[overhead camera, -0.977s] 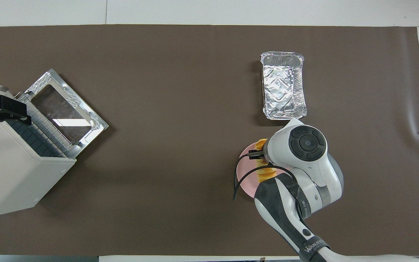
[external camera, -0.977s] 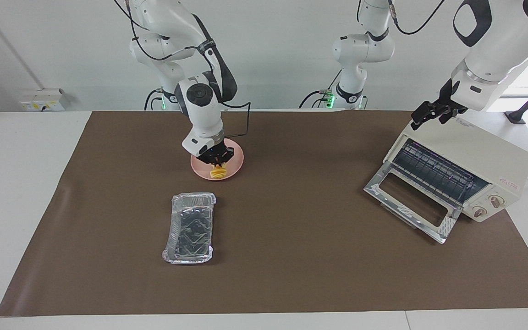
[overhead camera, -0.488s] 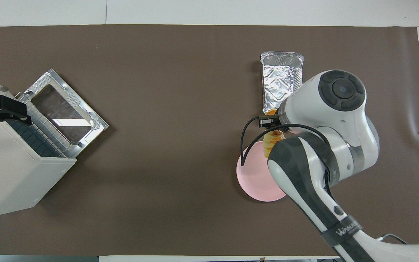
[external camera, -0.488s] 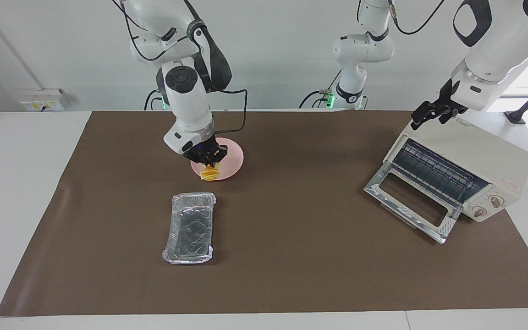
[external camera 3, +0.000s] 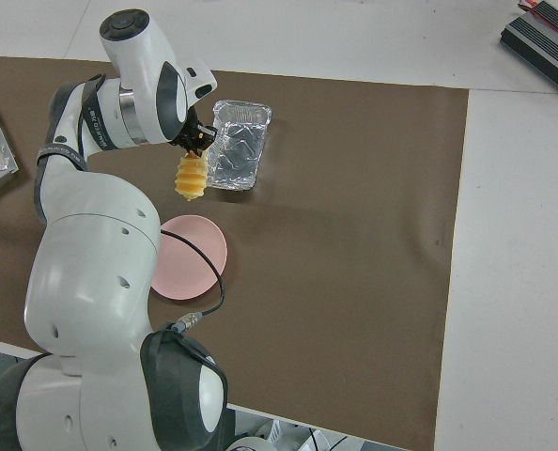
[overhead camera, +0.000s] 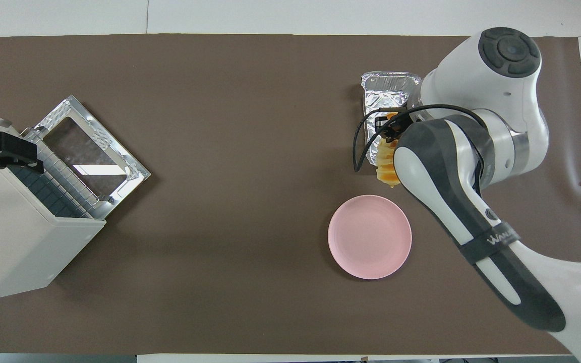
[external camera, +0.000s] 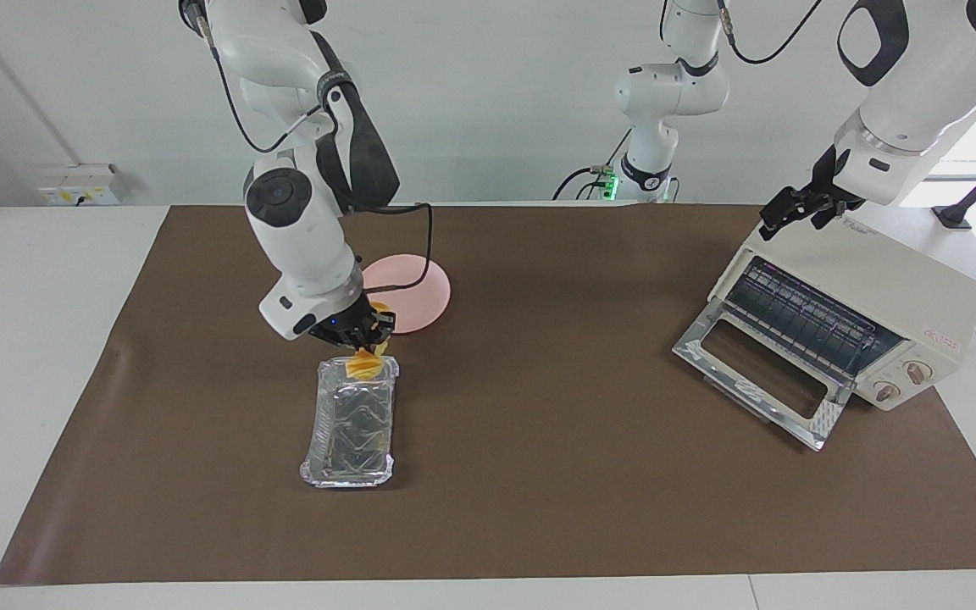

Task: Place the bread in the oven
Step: 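Lift the bread with the right gripper and carry it to the foil tray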

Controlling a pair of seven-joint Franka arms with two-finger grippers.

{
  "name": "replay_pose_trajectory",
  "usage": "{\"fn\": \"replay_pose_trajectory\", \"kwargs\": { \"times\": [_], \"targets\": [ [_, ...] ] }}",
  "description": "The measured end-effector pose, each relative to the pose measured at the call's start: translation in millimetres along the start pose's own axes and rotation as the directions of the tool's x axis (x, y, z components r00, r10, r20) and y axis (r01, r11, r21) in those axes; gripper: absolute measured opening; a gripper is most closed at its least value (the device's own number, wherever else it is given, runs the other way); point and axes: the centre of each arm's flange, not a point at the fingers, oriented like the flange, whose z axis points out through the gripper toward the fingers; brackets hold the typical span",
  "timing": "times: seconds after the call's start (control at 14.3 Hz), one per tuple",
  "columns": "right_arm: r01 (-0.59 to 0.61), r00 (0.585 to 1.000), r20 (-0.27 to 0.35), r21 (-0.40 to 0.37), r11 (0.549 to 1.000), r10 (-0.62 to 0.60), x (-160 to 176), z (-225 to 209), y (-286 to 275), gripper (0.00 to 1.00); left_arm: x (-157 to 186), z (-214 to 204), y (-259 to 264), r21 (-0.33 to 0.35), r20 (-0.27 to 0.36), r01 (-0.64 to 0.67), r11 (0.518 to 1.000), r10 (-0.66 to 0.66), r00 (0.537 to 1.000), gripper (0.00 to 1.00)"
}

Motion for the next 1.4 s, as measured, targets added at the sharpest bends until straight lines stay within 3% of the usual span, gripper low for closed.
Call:
{"fn": "replay_pose_trajectory", "kwargs": {
  "times": [0.42,0.77,0.98,1.33,1.4],
  "targets": [
    [0.018,1.000,0.002,0.002,1.000,-0.018,56,40,26,0.11,0,0,0,0.000,0.000,0.000,1.000,0.000,1.000,1.00],
    [0.027,1.000,0.013,0.006,1.000,-0.027,67,66,28,0.11,0,0,0,0.000,0.000,0.000,1.000,0.000,1.000,1.00],
    [0.046,0.998,-0.030,0.013,0.999,-0.046,74,72,27,0.11,0,0,0,0.000,0.000,0.000,1.000,0.000,1.000,1.00],
    [0.048,0.998,-0.037,0.013,0.999,-0.048,75,72,27,0.12,0,0,0,0.000,0.000,0.000,1.000,0.000,1.000,1.00],
    [0.049,0.998,-0.036,0.013,0.999,-0.048,74,73,27,0.18,0,0,0,0.000,0.000,0.000,1.000,0.000,1.000,1.00]
  ]
}}
